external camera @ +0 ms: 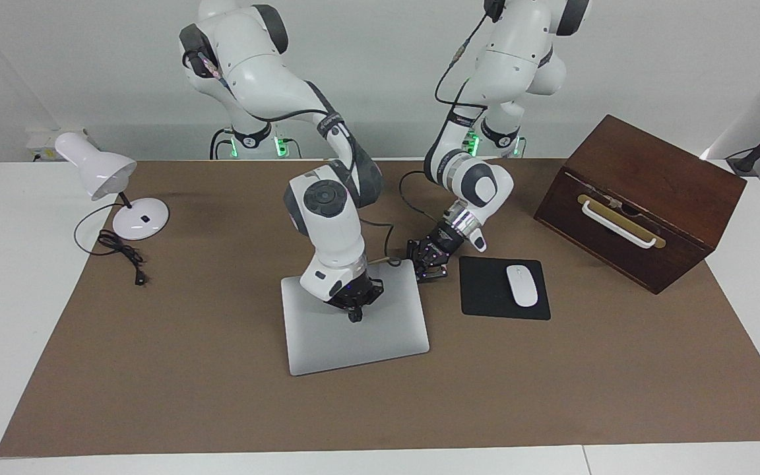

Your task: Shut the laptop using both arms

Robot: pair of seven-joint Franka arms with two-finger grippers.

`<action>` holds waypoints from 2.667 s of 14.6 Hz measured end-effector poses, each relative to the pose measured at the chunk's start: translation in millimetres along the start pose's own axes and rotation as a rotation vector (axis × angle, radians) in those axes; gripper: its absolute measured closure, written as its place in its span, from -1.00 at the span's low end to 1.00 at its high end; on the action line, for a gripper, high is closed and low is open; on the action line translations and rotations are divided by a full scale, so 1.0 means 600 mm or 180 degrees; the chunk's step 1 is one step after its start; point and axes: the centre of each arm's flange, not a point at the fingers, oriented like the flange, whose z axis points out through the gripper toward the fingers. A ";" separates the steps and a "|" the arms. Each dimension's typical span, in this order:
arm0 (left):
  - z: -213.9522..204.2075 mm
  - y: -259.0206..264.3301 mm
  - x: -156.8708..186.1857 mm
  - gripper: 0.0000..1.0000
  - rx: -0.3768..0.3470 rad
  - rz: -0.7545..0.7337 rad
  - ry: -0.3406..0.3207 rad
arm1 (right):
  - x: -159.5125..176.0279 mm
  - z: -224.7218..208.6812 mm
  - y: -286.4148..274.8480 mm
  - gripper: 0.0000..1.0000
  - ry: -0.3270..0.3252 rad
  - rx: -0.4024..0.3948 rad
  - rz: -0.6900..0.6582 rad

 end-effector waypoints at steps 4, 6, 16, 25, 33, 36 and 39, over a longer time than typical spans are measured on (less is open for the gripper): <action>0.000 0.000 0.000 0.98 0.0000 0.0003 0.0000 | -0.003 0.005 0.001 0.98 -0.0037 0.0038 0.0052; 0.000 0.000 0.000 0.98 0.0000 0.0003 0.0000 | -0.004 0.007 0.001 0.98 -0.0045 0.0037 0.0054; 0.000 -0.001 0.000 0.98 0.0003 0.0195 0.0000 | -0.010 0.016 0.003 0.98 -0.0085 0.0023 0.0056; 0.000 -0.001 0.000 0.98 0.0003 0.0212 0.0000 | 0.002 -0.046 0.007 0.98 0.0085 0.0064 0.0075; -0.001 0.001 0.003 0.98 0.0012 0.0218 -0.0026 | 0.011 -0.107 0.014 0.98 0.0248 0.0097 0.0097; -0.002 0.004 0.005 0.98 0.0012 0.0237 -0.0044 | 0.013 -0.139 0.016 0.98 0.0333 0.0107 0.0100; -0.006 0.008 0.007 0.98 -0.0004 0.0238 -0.0040 | 0.014 -0.166 0.019 0.98 0.0439 0.0023 0.0033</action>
